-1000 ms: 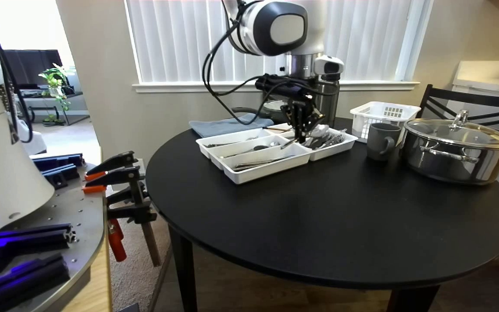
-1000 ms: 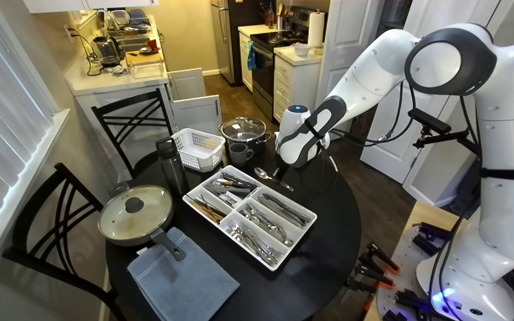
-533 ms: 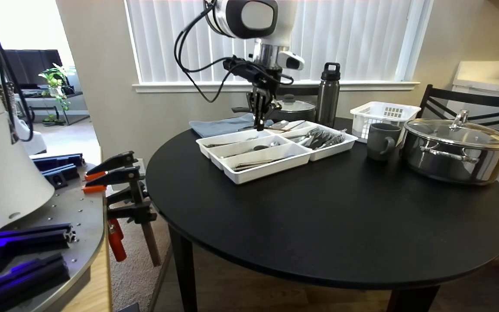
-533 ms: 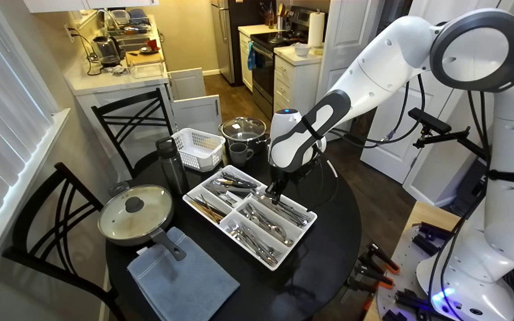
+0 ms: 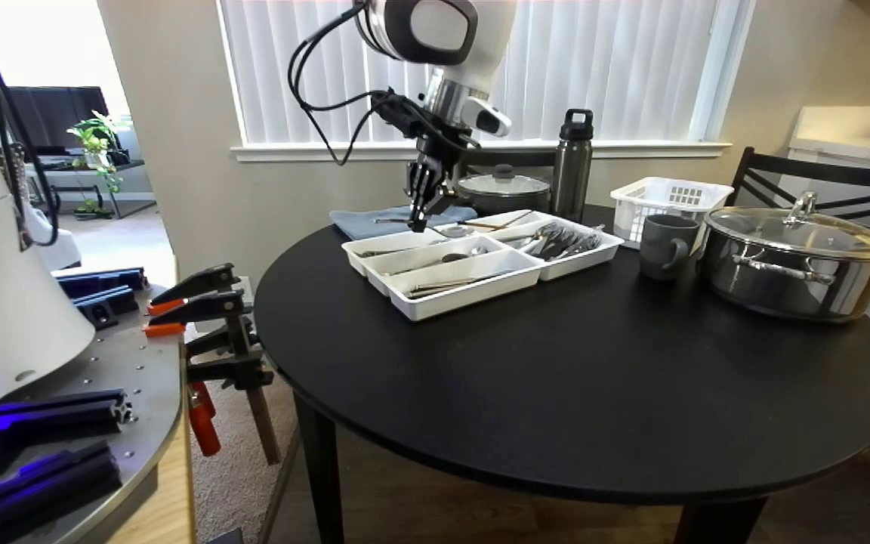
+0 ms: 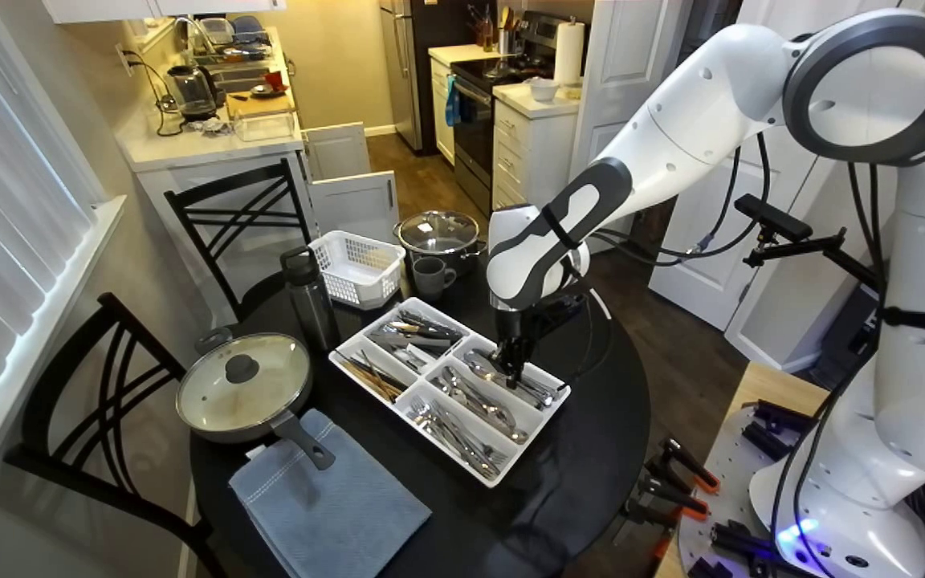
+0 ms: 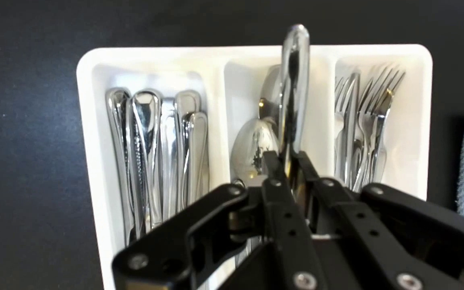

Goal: Put the cutlery in the tray

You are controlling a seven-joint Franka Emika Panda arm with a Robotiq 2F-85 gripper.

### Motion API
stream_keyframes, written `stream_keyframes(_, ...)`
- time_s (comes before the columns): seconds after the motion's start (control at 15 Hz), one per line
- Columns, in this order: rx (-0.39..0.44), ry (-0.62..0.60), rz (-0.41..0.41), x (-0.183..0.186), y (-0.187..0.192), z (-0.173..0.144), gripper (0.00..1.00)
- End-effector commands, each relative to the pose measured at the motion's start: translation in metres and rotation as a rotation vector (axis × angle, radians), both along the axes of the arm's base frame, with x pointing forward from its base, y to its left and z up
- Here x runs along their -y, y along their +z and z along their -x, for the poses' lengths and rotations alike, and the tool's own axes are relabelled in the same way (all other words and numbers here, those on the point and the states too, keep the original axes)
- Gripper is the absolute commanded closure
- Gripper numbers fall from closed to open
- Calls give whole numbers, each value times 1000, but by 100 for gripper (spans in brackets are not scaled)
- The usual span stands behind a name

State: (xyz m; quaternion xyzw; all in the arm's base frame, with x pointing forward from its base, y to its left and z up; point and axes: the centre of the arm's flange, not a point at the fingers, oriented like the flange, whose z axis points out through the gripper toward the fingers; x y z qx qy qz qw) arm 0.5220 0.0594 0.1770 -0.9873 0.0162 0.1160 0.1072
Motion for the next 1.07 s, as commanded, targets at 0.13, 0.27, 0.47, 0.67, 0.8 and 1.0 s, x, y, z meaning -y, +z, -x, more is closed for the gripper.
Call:
stream_keyframes(0.13,43,41,-23,-6,-7,8,97)
stream_keyframes(0.27,71,56,-28,-7,-10,5,97)
stream_keyframes(0.47,98,62,-32,-9,-15,1,64)
stream_keyframes(0.67,101,66,-34,-11,-21,0,50)
stream_keyframes(0.8,104,64,-30,-11,-21,1,38)
stream_keyframes(1.0,116,59,-24,-9,-17,0,19)
